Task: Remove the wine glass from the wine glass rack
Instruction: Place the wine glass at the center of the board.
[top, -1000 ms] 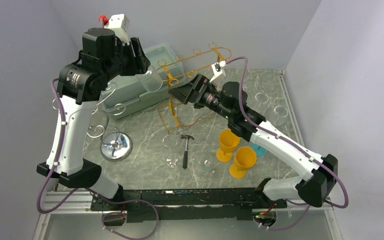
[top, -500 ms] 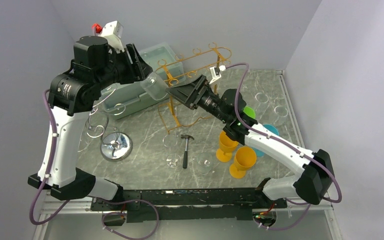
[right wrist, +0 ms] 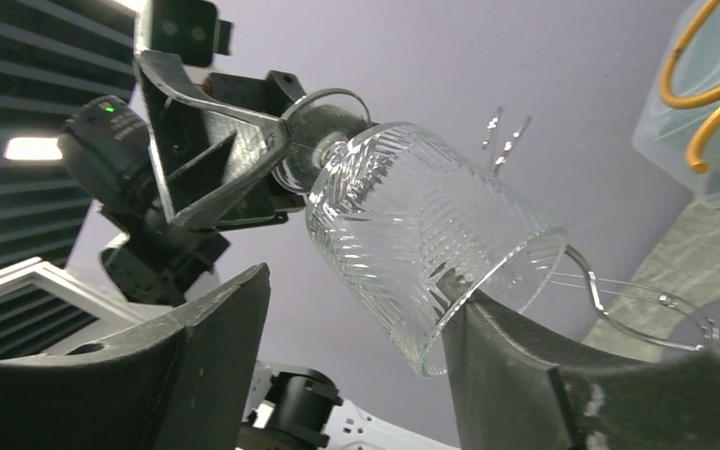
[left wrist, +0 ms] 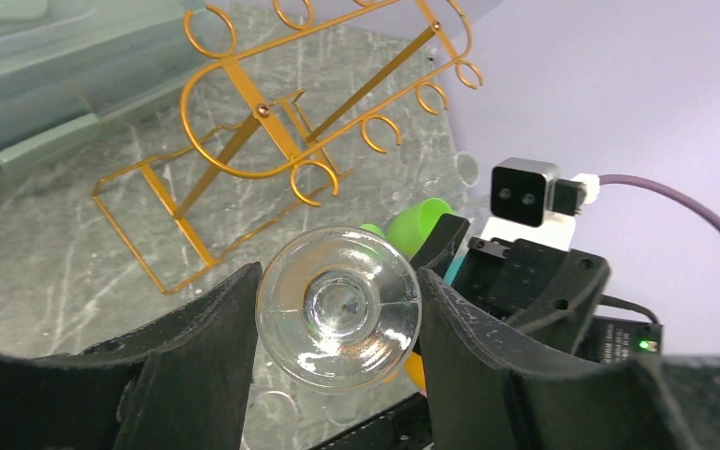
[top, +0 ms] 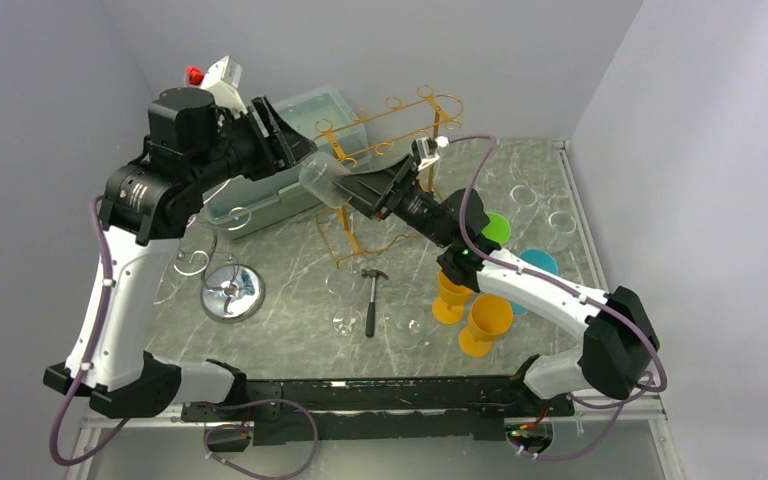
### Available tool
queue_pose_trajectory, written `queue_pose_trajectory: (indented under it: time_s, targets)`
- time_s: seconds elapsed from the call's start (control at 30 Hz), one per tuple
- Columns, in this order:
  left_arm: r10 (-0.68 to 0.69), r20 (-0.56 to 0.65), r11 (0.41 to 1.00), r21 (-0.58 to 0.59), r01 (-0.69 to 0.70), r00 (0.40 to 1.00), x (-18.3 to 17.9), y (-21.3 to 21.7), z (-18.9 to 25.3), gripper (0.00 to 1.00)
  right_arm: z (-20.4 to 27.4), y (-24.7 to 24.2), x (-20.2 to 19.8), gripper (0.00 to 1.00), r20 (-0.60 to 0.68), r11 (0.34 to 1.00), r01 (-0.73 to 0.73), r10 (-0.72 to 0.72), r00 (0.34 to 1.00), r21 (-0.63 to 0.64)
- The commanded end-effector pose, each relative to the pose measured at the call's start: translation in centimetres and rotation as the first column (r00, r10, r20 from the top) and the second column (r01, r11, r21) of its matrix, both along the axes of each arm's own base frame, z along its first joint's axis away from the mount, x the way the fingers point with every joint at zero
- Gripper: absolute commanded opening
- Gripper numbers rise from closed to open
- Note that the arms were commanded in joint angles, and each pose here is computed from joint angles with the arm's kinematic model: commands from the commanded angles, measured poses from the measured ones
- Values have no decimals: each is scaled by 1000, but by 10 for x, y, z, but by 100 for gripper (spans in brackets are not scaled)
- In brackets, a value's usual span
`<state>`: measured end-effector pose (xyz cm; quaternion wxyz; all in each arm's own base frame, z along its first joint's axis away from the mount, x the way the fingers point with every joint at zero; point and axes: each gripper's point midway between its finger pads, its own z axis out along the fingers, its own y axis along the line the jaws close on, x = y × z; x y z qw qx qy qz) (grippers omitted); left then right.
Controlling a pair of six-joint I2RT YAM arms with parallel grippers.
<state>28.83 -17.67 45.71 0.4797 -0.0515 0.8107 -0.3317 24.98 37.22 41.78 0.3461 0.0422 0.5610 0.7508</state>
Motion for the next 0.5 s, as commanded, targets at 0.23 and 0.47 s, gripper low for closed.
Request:
queue_pose_trajectory:
  time_s: [0.23,0.47]
  targets:
    - [-16,112,935,-350,55,994,-28,-13,55,28,60,-35,-36,38,138,968,-48,14,990,246]
    - [-52,118,901,-423,98,992,-36,-20,55,46,69,-43,-41,0,154,975,-7,-28,988,223]
